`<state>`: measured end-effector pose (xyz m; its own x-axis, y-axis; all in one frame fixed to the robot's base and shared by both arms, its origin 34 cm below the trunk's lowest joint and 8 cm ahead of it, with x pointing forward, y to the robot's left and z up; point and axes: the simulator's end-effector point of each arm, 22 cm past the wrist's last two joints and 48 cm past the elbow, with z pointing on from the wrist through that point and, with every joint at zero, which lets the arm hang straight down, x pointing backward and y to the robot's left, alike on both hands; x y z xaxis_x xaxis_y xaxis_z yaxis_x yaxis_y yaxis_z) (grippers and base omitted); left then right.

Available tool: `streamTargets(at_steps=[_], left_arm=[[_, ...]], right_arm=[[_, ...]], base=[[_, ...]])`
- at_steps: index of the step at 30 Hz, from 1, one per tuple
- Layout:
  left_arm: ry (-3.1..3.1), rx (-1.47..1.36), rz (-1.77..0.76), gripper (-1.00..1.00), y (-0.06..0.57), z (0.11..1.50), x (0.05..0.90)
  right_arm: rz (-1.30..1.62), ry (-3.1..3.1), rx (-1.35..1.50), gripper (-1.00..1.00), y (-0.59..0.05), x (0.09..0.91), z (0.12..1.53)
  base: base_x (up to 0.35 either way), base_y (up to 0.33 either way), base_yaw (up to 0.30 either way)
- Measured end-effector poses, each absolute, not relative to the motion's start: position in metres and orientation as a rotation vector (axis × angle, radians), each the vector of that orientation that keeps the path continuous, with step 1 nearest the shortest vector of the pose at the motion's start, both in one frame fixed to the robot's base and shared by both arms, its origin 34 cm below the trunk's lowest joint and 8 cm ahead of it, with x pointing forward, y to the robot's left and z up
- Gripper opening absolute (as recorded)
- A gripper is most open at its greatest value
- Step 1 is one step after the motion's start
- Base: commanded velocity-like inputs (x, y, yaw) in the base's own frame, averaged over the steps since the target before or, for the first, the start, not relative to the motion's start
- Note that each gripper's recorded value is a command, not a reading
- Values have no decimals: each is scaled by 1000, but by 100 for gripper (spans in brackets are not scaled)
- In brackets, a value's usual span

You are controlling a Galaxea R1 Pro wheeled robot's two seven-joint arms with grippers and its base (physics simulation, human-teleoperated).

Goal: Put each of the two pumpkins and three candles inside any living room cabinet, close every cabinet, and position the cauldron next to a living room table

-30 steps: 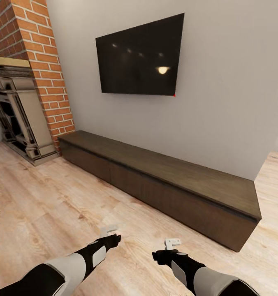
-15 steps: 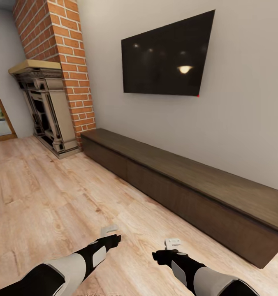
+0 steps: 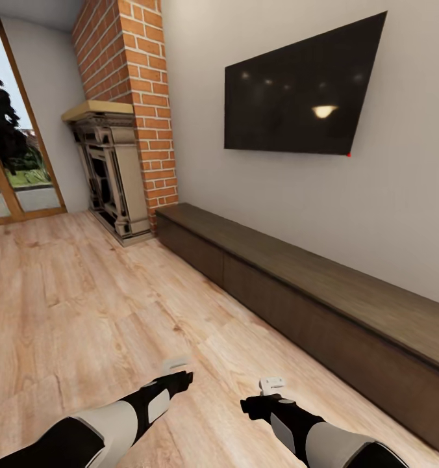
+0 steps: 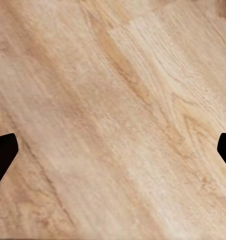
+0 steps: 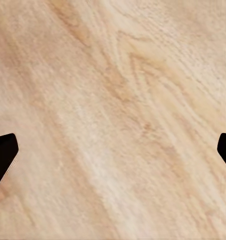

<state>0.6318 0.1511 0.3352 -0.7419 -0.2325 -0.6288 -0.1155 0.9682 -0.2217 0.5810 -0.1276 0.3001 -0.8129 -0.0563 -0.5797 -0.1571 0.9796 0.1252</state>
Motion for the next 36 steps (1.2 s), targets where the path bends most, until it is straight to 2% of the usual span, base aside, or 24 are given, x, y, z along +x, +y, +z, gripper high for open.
streamTargets(at_steps=[18, 29, 36], left_arm=[[2395, -240, -221, 100, 150, 345, 635], [2385, -238, -223, 100, 149, 350, 637], [2381, -236, -225, 100, 148, 353, 637]], right_arm=[[220, 2500, -153, 100, -128, 585, 309], [219, 2489, -154, 100, -127, 587, 313], [218, 2485, -155, 100, -128, 588, 316]], base=[[2, 0, 235], [197, 138, 244], [41, 35, 250]])
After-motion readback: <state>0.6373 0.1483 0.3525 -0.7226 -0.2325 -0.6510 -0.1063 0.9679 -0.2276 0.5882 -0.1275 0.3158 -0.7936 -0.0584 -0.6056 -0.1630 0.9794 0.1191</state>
